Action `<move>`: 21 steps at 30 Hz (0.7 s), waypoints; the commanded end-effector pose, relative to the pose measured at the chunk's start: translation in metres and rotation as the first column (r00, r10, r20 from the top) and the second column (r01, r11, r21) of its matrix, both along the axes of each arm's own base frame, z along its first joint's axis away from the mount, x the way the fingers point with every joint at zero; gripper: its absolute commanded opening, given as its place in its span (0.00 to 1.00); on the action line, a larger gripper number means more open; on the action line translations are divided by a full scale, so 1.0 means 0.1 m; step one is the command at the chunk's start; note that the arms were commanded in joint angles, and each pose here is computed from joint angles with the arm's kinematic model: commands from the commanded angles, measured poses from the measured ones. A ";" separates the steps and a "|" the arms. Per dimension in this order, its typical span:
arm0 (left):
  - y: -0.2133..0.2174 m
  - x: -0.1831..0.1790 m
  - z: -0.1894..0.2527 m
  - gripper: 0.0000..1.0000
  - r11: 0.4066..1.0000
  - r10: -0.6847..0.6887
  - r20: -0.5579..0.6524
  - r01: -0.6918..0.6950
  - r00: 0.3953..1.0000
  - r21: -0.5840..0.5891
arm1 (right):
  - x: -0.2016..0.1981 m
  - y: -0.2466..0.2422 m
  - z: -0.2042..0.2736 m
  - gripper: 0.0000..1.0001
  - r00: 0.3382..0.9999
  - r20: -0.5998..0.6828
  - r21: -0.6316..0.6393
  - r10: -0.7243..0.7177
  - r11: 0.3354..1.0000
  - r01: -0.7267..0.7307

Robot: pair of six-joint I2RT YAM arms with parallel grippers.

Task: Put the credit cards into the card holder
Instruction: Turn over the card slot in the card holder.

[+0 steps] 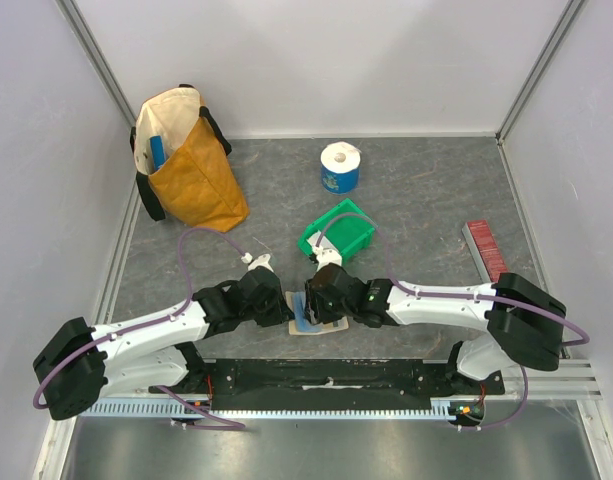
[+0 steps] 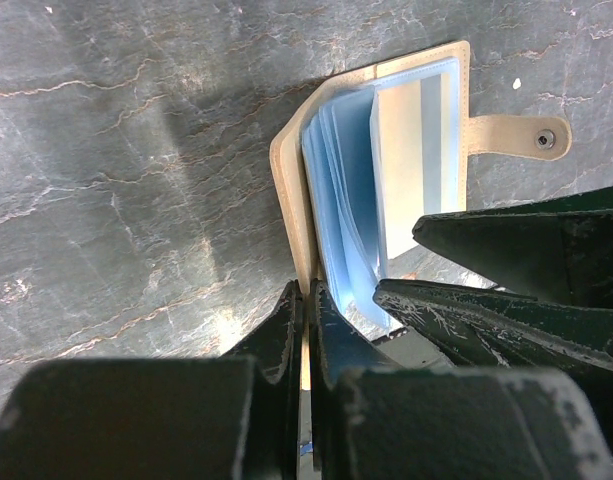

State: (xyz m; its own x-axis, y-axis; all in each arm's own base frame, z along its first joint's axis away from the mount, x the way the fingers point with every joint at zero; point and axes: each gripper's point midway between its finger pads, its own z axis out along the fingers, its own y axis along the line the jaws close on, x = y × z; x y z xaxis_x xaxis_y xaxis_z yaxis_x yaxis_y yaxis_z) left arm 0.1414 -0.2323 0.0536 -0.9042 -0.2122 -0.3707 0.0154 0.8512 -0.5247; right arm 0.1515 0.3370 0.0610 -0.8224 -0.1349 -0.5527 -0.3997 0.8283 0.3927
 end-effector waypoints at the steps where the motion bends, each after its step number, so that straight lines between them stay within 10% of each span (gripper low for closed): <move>1: -0.04 0.08 0.10 0.02 1.000 0.014 0.038 -0.013 0.999 -0.024 | 0.10 0.03 0.16 0.46 0.999 0.047 0.010 -0.018 1.000 0.018; 21: -0.04 0.07 0.08 0.02 1.000 0.011 0.036 -0.010 0.999 -0.020 | 0.19 -0.18 0.22 0.47 0.992 0.097 -0.047 -0.082 0.995 0.087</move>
